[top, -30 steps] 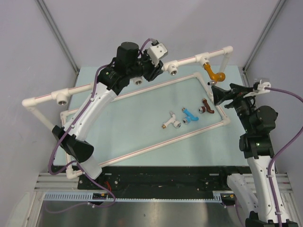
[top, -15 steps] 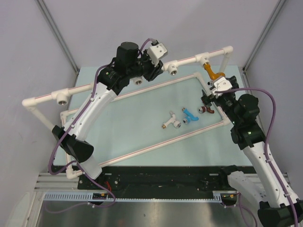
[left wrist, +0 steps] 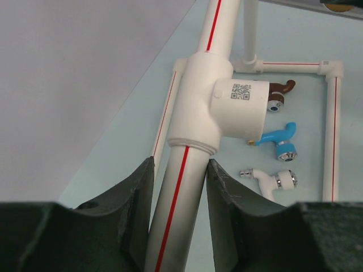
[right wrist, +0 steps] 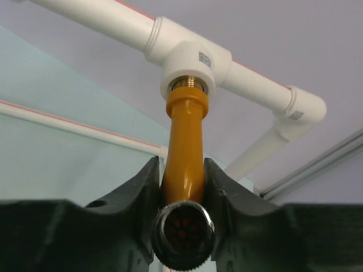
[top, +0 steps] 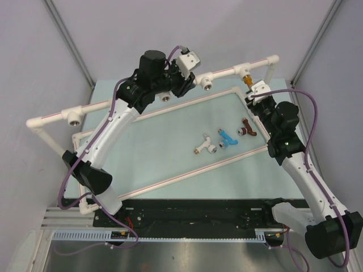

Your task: Install the water faucets

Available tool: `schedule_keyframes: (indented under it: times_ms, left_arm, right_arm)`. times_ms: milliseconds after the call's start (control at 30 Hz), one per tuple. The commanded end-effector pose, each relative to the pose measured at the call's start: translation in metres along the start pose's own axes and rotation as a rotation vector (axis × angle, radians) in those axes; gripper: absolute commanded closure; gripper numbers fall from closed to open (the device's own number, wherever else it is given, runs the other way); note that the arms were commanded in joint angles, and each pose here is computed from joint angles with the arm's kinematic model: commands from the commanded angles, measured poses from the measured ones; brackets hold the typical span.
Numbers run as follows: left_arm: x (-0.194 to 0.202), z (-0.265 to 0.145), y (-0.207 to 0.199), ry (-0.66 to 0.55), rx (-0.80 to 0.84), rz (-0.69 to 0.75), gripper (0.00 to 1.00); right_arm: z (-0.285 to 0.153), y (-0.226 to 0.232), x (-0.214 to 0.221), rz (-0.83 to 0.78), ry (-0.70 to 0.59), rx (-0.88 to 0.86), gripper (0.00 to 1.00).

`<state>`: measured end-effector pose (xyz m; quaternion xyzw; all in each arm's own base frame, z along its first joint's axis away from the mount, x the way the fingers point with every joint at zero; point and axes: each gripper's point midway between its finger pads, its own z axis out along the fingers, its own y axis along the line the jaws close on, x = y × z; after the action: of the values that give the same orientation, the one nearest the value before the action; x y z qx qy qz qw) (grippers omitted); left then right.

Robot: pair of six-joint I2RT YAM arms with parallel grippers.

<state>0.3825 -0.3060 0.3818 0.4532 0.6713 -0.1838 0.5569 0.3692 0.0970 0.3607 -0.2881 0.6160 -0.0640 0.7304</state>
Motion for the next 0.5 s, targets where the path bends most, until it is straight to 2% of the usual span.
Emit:
schedule_keyframes:
  times_ms: [0,33,67,100,133,233,267,333,367,467]
  left_arm:
    - [0.061,0.001,-0.049,0.221,0.15,-0.215,1.0]
    - [0.061,0.001,-0.049,0.221,0.15,-0.215,1.0]
    - [0.061,0.001,-0.049,0.221,0.148,-0.215,1.0]
    - [0.061,0.001,-0.049,0.221,0.148,-0.213,1.0]
    - [0.061,0.001,-0.049,0.219,0.149,-0.215,1.0]
    - [0.061,0.001,-0.048,0.22,0.146,-0.215,1.0]
    - [0.061,0.001,-0.048,0.22,0.146,-0.215,1.0]
    - [0.061,0.002,-0.049,0.221,0.148,-0.213,1.0]
    - [0.061,0.002,-0.049,0.222,0.15,-0.215,1.0]
    - [0.061,0.003,-0.049,0.22,0.149,-0.215,1.0]
  right_arm:
    - [0.006,-0.01,-0.032,0.126,-0.118,0.014,0.74]
    - [0.007,-0.007,-0.033,0.209,-0.126,0.003,0.8]
    - [0.007,-0.01,-0.034,0.263,-0.134,0.008,0.91]
    - [0.006,-0.007,-0.04,0.335,-0.162,-0.025,0.97]
    - [0.005,-0.003,-0.045,0.49,-0.175,-0.051,1.0]
    - [0.004,-0.008,-0.054,0.751,-0.211,-0.08,1.0]
    - [0.004,-0.004,-0.058,0.939,-0.206,-0.102,1.0]
    - [0.005,-0.009,-0.062,1.128,-0.214,-0.098,1.0]
    - [0.005,-0.009,-0.065,1.318,-0.204,-0.103,1.0]
    - [0.01,-0.013,-0.06,1.588,-0.189,-0.092,1.0]
